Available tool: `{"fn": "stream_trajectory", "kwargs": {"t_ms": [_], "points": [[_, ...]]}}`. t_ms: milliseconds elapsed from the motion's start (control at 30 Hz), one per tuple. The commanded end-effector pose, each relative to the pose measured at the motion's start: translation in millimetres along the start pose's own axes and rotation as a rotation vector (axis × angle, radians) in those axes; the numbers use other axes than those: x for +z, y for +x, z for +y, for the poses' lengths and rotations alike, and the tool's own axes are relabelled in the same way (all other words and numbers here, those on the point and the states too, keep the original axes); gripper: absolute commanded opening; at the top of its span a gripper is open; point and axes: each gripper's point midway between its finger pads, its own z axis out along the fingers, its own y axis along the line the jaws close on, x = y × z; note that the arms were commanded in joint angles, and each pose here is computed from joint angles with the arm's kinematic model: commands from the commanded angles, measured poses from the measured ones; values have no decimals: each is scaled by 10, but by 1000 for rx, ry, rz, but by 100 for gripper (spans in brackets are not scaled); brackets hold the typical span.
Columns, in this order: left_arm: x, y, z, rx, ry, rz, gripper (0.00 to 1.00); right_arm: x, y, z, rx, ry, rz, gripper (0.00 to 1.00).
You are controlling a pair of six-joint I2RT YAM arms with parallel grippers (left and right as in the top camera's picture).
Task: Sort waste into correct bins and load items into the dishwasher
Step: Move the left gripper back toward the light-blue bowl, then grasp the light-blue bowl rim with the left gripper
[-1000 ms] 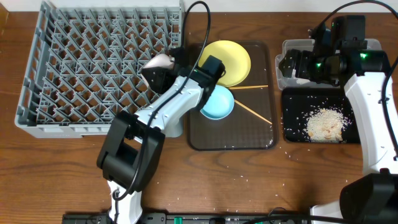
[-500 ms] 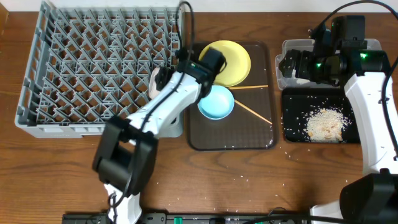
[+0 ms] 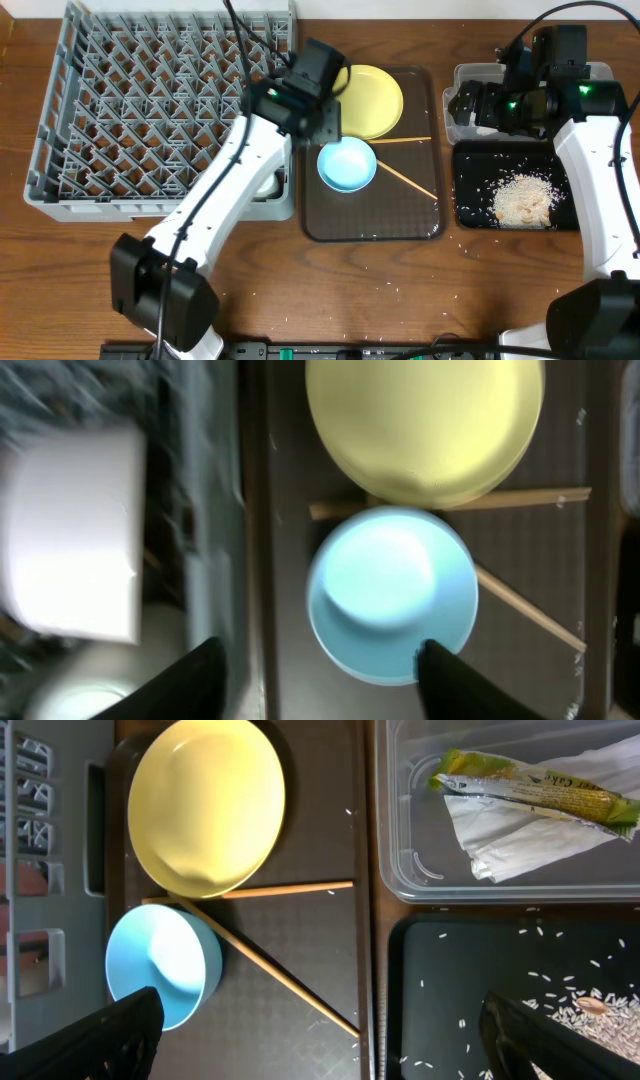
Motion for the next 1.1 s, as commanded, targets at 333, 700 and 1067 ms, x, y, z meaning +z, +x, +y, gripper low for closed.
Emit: {"fn": "stream_trajectory", "kwargs": {"t_ms": [333, 700, 1067], "points": [[982, 638, 108, -381, -194, -54, 59, -87, -12, -6, -7, 3, -17, 99], [1386, 845, 33, -375, -177, 24, 47, -87, 38, -15, -9, 7, 4, 99], [1573, 911, 35, -356, -186, 42, 8, -87, 38, -14, -19, 6, 4, 99]]}}
